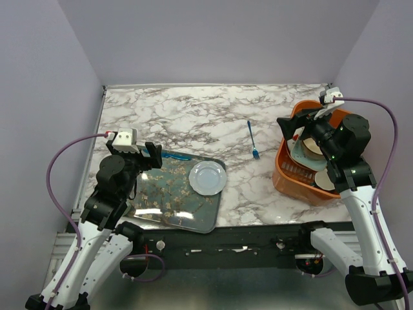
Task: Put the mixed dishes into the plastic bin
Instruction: Reset both arms
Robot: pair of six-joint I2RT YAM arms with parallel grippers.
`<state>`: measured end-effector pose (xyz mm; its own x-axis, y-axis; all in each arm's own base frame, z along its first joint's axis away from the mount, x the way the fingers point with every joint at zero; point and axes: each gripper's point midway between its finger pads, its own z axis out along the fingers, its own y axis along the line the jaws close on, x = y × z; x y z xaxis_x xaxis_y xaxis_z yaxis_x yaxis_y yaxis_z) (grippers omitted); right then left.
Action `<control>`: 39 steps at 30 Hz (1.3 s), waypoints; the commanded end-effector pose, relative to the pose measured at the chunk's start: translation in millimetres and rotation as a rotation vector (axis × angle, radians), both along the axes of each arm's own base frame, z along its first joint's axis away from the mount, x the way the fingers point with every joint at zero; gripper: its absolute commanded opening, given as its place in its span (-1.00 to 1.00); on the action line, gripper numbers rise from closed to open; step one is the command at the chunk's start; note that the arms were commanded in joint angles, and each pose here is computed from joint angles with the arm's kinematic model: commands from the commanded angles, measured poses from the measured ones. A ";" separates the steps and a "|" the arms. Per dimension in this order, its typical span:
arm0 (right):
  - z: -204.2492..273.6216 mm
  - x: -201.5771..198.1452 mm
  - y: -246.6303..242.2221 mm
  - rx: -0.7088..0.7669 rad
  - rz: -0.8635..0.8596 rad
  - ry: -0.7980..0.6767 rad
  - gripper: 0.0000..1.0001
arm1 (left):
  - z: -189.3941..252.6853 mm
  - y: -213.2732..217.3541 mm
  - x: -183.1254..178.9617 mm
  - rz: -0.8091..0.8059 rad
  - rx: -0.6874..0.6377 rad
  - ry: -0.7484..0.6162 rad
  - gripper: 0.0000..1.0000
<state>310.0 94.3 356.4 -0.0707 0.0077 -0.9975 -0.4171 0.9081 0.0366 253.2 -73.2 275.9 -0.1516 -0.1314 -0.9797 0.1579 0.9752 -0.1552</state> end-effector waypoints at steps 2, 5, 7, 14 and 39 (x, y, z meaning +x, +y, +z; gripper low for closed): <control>3.5 -0.8 -0.9 -0.006 -0.008 -0.030 0.99 | 0.4 1.5 1.1 0.006 -0.004 -0.011 0.97; 4.2 -1.0 -0.4 -0.005 -0.007 -0.030 0.99 | 0.0 1.6 1.4 0.006 -0.002 -0.010 0.97; 3.8 -0.5 -0.8 -0.005 -0.008 -0.029 0.99 | -0.4 1.5 1.2 0.004 -0.002 -0.010 0.97; 3.5 -0.9 -0.6 -0.005 -0.007 -0.029 0.99 | -0.8 1.0 1.7 0.001 -0.004 -0.008 0.97; 4.3 -1.8 -2.8 -0.034 -0.010 -0.047 0.99 | 0.4 1.6 1.1 0.003 -0.007 -0.012 0.97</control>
